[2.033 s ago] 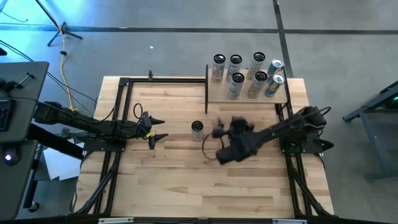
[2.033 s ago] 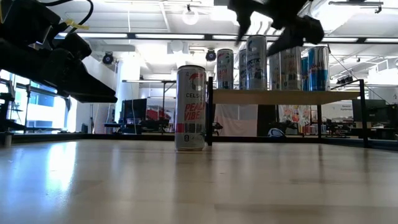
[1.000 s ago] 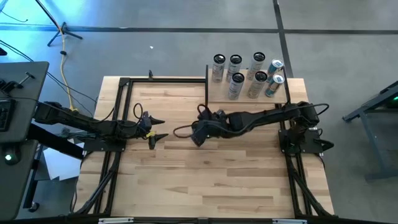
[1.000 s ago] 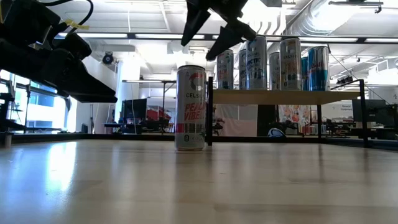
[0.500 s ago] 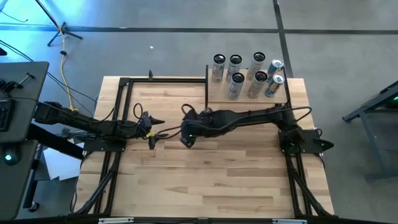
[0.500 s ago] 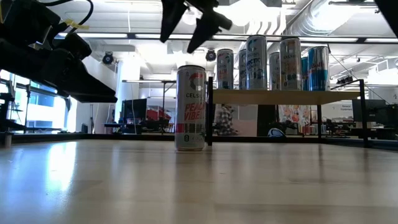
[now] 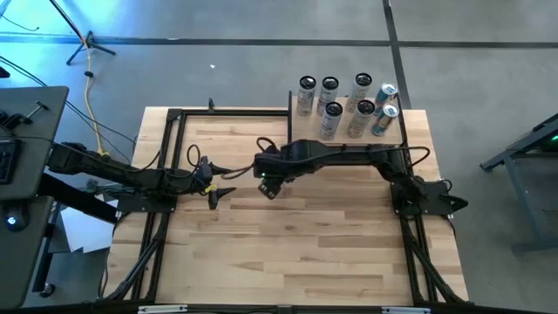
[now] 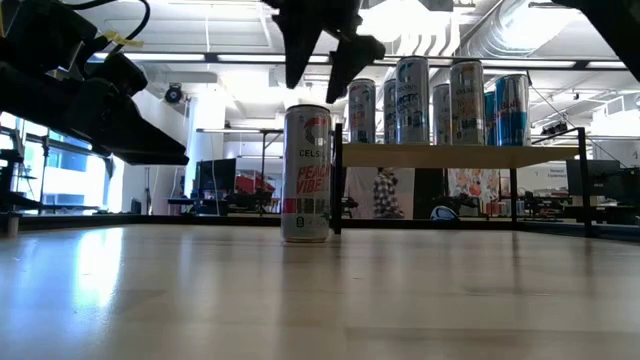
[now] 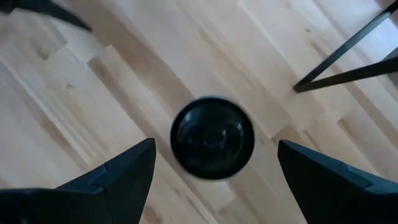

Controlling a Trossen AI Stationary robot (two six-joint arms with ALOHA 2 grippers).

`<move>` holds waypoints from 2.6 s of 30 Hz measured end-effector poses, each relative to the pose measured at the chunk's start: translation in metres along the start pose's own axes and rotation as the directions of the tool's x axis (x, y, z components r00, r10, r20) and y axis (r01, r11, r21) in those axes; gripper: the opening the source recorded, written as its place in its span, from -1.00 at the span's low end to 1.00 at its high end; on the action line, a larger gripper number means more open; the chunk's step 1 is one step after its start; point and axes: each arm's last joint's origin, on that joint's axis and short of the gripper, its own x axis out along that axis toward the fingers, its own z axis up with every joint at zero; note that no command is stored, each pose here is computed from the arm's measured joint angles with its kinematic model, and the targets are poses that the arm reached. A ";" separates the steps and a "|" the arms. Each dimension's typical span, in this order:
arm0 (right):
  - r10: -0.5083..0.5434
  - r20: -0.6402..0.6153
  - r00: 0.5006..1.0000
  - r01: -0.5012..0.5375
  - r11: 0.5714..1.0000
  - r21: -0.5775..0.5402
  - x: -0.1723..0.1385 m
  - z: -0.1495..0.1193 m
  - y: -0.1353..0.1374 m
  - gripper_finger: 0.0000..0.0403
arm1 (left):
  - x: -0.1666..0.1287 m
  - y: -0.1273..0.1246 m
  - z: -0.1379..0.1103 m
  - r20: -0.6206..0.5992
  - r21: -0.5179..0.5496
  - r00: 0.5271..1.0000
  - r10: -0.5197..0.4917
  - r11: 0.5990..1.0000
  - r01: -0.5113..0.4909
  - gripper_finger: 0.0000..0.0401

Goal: Place canned beverage on shelf
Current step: Put the white pink soda can on the shelf aligned with the white pink soda can

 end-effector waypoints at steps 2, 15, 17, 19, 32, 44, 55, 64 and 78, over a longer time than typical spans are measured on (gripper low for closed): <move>0.004 -0.003 1.000 -0.004 1.000 -0.013 -0.002 0.000 0.000 0.60 | 0.000 0.000 0.000 -0.002 0.001 1.000 0.000 1.000 0.000 0.52; 0.003 -0.016 1.000 -0.003 1.000 -0.024 0.013 0.006 -0.001 0.60 | 0.000 0.000 0.000 -0.001 0.001 1.000 0.000 1.000 0.000 0.52; -0.005 -0.028 1.000 0.005 1.000 -0.021 0.020 0.007 -0.001 0.60 | 0.000 0.000 0.000 -0.001 0.001 1.000 0.000 1.000 0.000 0.52; -0.008 -0.044 0.999 0.007 1.000 -0.022 0.025 0.008 -0.003 0.60 | 0.000 0.000 0.000 -0.001 0.000 1.000 0.000 1.000 0.000 0.52; -0.028 -0.100 0.995 0.024 0.999 -0.034 0.044 0.008 -0.003 0.60 | 0.000 0.000 0.000 -0.001 0.001 1.000 0.000 1.000 0.000 0.52; -0.045 -0.117 0.992 0.034 0.995 -0.091 0.055 0.004 0.004 0.36 | 0.000 0.000 0.000 -0.001 0.001 1.000 0.000 1.000 0.000 0.52; -0.135 0.025 0.990 0.137 0.988 -0.074 0.053 -0.004 0.021 0.21 | 0.000 0.000 0.000 -0.001 0.001 1.000 0.000 1.000 0.000 0.52; -0.176 0.003 0.984 0.175 0.983 -0.059 0.046 -0.022 0.031 0.22 | 0.000 0.000 0.000 -0.001 0.001 1.000 0.000 1.000 0.000 0.52; -0.119 -0.107 0.987 0.117 0.993 -0.024 -0.010 -0.025 0.009 0.23 | 0.000 0.000 0.000 0.000 0.000 1.000 0.000 1.000 0.000 0.52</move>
